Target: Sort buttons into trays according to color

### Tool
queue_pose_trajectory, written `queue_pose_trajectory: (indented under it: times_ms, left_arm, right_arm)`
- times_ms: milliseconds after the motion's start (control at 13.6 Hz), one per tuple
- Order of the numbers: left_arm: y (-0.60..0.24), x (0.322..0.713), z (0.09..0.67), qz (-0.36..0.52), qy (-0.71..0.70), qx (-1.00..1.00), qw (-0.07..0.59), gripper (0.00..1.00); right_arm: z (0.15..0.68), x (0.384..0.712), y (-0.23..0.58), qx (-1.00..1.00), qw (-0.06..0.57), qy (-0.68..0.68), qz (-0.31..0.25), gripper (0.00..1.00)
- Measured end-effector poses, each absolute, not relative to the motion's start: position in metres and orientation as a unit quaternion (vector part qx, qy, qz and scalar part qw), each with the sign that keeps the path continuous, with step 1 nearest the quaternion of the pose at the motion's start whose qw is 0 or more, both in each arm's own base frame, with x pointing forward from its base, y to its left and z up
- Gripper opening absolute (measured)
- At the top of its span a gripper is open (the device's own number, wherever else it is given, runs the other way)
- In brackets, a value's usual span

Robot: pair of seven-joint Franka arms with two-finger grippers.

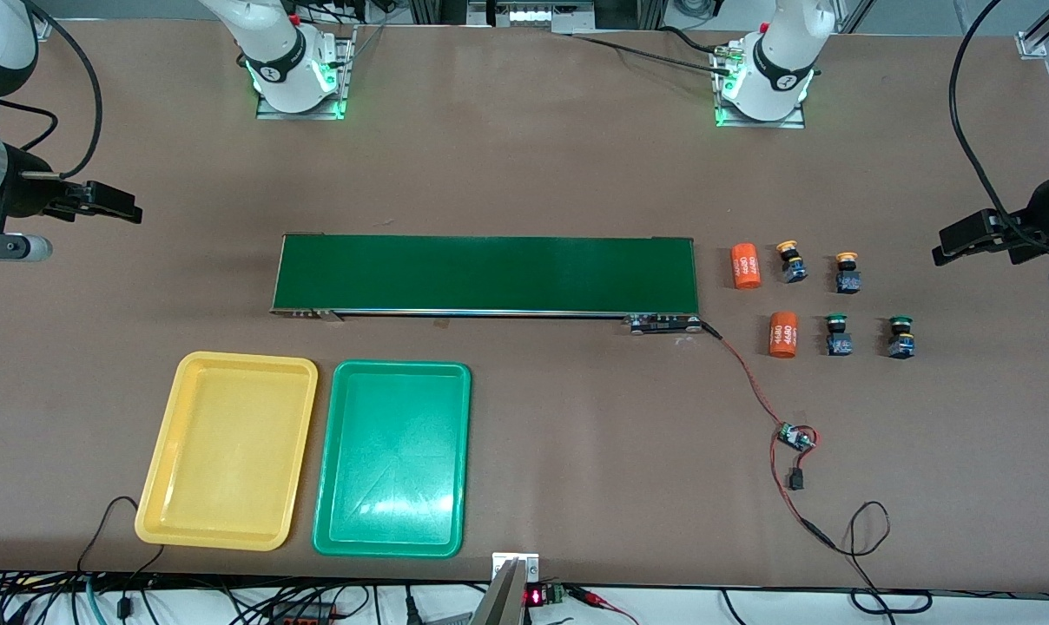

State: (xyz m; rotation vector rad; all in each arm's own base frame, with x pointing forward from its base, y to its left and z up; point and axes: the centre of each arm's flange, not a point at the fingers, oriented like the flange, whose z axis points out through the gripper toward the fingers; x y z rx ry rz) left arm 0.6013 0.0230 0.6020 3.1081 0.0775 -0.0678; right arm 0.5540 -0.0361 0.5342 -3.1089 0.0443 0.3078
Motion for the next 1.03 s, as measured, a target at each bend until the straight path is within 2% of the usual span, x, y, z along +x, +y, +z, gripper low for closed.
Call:
queue_pose_trajectory:
  times_ms: [737,1032]
  left_arm:
    - [0.025,0.601,0.597,-0.029,0.026,0.999,0.015,1.0]
    - [0.02,0.613,0.556,-0.065,0.023,0.997,0.015,1.0]
  right_arm:
    - [0.534,0.554,-0.036,-0.995,0.009,0.014,0.099,1.0]
    - [0.533,0.554,-0.036,-0.995,0.009,0.014,0.1,1.0]
